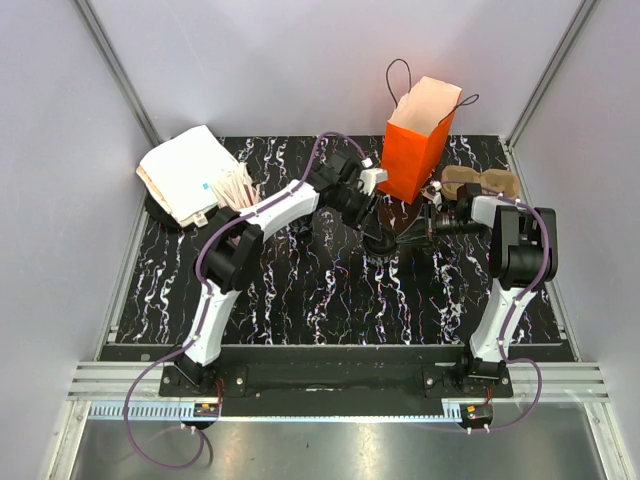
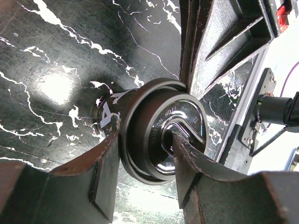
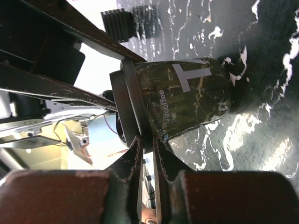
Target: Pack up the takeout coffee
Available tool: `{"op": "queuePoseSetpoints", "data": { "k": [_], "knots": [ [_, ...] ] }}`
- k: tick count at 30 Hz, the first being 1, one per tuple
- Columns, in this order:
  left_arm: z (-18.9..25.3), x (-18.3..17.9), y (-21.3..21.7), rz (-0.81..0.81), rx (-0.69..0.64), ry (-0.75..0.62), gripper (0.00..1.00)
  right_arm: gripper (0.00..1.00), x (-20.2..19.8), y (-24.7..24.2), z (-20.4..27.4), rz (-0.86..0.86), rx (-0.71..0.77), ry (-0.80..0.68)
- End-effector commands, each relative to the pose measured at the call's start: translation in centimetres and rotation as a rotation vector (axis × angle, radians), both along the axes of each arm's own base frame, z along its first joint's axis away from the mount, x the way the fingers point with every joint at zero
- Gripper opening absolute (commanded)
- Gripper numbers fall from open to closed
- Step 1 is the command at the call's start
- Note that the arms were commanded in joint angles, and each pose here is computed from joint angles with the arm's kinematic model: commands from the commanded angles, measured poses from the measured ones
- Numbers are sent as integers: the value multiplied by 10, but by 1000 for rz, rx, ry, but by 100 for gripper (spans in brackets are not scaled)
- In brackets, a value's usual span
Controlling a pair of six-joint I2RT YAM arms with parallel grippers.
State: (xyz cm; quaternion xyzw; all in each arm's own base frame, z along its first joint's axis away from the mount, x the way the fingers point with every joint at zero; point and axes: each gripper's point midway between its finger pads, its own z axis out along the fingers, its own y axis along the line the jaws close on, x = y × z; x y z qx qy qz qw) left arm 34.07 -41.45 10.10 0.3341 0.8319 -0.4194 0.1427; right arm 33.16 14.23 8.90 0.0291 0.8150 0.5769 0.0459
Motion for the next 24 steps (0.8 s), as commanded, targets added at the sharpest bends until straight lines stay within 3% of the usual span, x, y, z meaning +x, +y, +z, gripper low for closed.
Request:
{"op": "queuePoseSetpoints", "data": {
  "k": [1, 9, 20, 22, 23, 24],
  "knots": [
    [-101, -28, 24, -20, 258, 67, 7, 0, 0, 14, -54, 38, -120, -23],
    [-108, -31, 27, -17, 272, 83, 4, 0, -1, 20, -62, 17, -50, 34],
    [-113, -32, 26, -16, 270, 87, 3, 0, 0, 30, -65, 22, -62, 42],
    [-111, -33, 26, -17, 269, 83, 2, 5, 3, 31, -47, 31, -42, -3],
    [-113, -33, 27, -16, 275, 81, 3, 20, 6, 31, -38, 32, -36, -29],
    [-111, -32, 28, -14, 275, 78, 2, 26, 8, 31, -29, 33, -32, -50]
  ]
}}
